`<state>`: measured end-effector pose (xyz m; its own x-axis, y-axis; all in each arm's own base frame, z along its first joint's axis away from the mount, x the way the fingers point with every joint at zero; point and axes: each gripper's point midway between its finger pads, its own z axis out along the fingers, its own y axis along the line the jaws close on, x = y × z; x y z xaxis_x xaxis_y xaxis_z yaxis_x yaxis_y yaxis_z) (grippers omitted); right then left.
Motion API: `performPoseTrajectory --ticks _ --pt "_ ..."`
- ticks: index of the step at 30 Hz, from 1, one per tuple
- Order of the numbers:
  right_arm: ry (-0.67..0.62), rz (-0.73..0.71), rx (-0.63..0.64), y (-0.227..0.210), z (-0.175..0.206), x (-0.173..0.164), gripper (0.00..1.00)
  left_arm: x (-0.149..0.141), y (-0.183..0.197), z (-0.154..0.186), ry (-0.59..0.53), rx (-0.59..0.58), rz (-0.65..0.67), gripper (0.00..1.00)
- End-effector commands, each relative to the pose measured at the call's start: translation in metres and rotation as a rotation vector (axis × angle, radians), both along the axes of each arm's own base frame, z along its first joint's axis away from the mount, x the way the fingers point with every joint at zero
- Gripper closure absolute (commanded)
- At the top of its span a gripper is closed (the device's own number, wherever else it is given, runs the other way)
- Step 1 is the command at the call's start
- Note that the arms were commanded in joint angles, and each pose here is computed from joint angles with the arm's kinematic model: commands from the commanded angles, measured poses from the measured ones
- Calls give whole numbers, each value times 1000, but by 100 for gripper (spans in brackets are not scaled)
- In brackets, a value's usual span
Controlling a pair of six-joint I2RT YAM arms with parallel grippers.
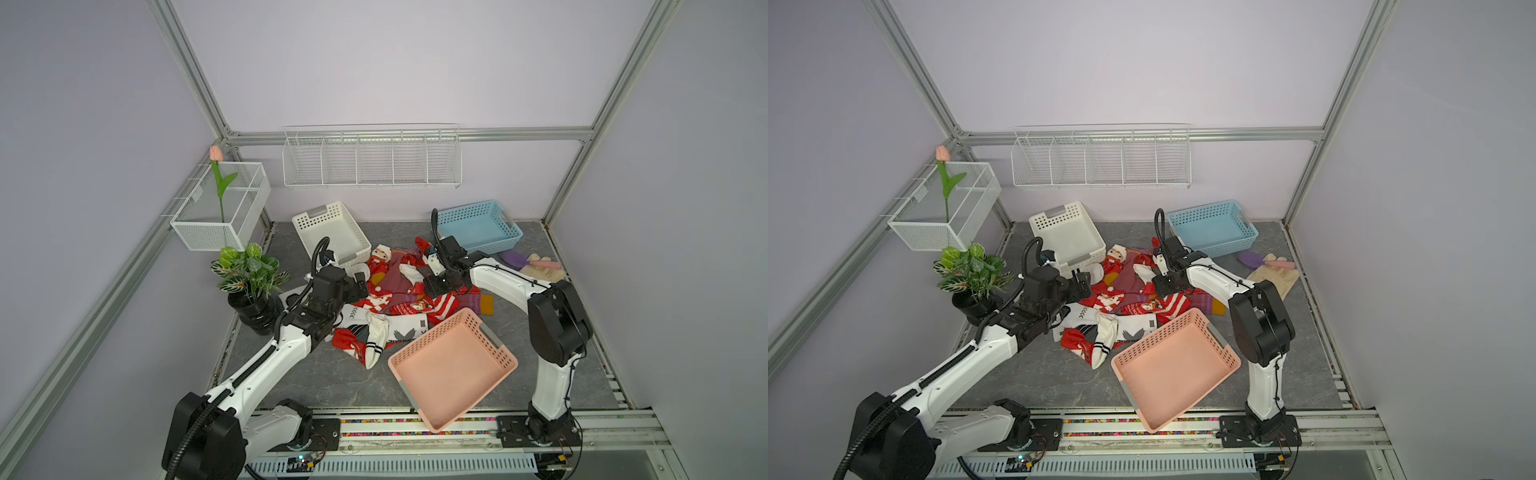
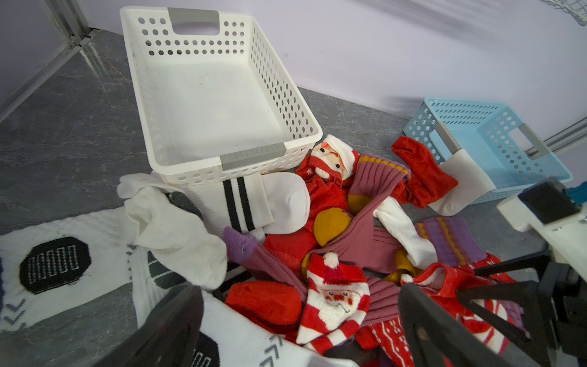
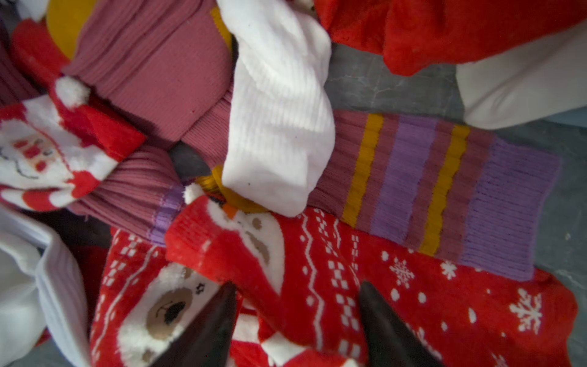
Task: Sort the socks into the basket by color
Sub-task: Pick up the sock from the center of the board.
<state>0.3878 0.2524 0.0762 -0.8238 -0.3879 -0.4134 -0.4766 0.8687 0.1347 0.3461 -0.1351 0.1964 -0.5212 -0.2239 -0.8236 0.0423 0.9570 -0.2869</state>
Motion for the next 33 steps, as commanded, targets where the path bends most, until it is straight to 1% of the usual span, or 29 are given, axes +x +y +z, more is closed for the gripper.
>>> performPoseTrajectory --ticks 1,3,5,7,9,11,19,26,33 --pt "-32 25 4 4 12 4 59 3 -4 12 -15 -28 5 3" --pt "-37 26 9 4 17 3 71 3 -4 12 -14 -28 6 2" --pt "-46 25 15 4 22 3 79 4 -4 11 -15 -28 6 3" --pt "-53 25 18 3 28 3 81 4 -4 12 -16 -30 6 2" --pt "-69 21 24 3 36 3 89 4 -4 11 -15 -29 6 3" --pt "-89 14 29 1 46 4 93 3 -3 10 -13 -28 7 3" --pt "-146 -18 70 -4 80 2 93 1 -1 16 -25 -29 15 3" --pt "-156 -35 156 -3 103 -4 93 -1 1 21 -36 -22 16 2" --pt "-171 -90 258 -12 131 2 93 -1 0 26 -42 -32 7 2"
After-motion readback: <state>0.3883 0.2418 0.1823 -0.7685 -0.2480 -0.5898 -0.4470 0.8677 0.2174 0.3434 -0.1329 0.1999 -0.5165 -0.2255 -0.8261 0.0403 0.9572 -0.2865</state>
